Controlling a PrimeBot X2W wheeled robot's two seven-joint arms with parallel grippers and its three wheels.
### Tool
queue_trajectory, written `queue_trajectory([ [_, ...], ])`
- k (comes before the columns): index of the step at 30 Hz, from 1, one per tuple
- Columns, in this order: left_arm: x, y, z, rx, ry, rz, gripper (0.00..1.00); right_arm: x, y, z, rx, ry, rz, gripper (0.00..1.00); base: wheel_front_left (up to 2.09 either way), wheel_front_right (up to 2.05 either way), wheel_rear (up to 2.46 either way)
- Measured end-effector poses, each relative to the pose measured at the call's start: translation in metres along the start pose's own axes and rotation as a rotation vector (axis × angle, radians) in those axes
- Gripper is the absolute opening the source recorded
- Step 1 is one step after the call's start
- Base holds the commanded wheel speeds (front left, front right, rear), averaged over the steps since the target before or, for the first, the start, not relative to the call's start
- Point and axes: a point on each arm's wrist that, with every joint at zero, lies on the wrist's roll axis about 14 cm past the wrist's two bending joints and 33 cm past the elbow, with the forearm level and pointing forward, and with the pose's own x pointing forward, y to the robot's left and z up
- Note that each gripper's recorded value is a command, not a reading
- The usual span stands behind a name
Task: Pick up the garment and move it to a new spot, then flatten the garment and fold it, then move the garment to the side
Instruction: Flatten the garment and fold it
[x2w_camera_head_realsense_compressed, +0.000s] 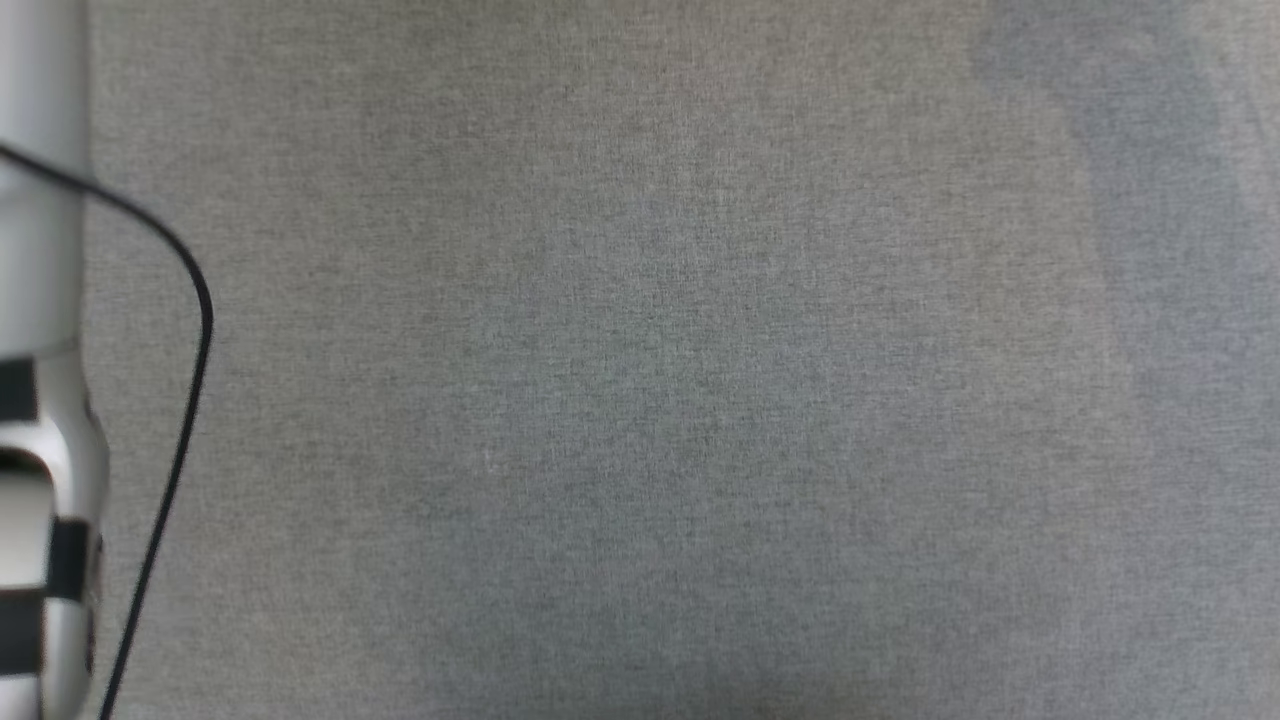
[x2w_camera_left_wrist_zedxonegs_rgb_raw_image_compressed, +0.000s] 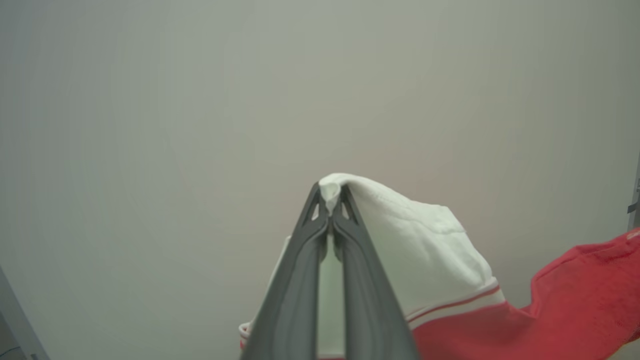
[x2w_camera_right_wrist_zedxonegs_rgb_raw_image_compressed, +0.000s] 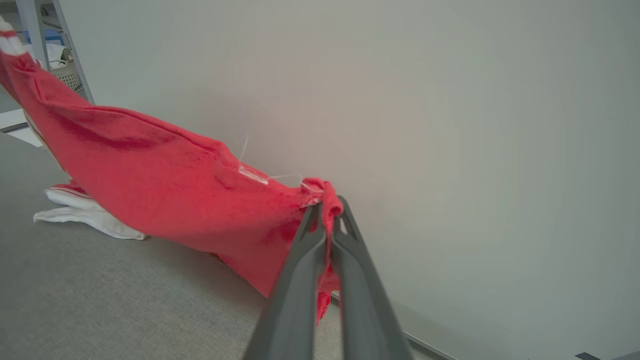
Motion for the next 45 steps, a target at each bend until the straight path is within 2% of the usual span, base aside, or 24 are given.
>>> queue_trajectory([
  [8, -0.092, -0.013, -0.034, -0.092, 0.143, 0.050, 0.00, -0.055, 0.044, -0.058, 0.062, 0.151, 0.093, 0.00, 0.00, 0.00, 0.00],
  [18, -0.242, -0.037, -0.047, -0.227, 0.378, 0.180, 0.00, -0.157, 0.097, -0.118, 0.156, 0.359, 0.181, 0.00, 0.00, 0.00, 0.00],
  [27, -0.353, -0.071, -0.044, -0.355, 0.590, 0.253, 0.00, -0.240, 0.134, -0.144, 0.233, 0.474, 0.219, 0.00, 0.00, 0.00, 0.00],
  [33, -0.405, -0.090, -0.035, -0.441, 0.687, 0.289, 0.00, -0.285, 0.154, -0.155, 0.283, 0.525, 0.224, 0.00, 0.00, 0.00, 0.00],
  [38, -0.450, -0.105, -0.028, -0.523, 0.773, 0.318, 0.00, -0.318, 0.168, -0.160, 0.282, 0.552, 0.242, 0.00, 0.00, 0.00, 0.00],
  [45, -0.493, -0.124, -0.019, -0.586, 0.864, 0.297, 0.00, -0.355, 0.182, -0.165, 0.304, 0.599, 0.258, 0.00, 0.00, 0.00, 0.00],
])
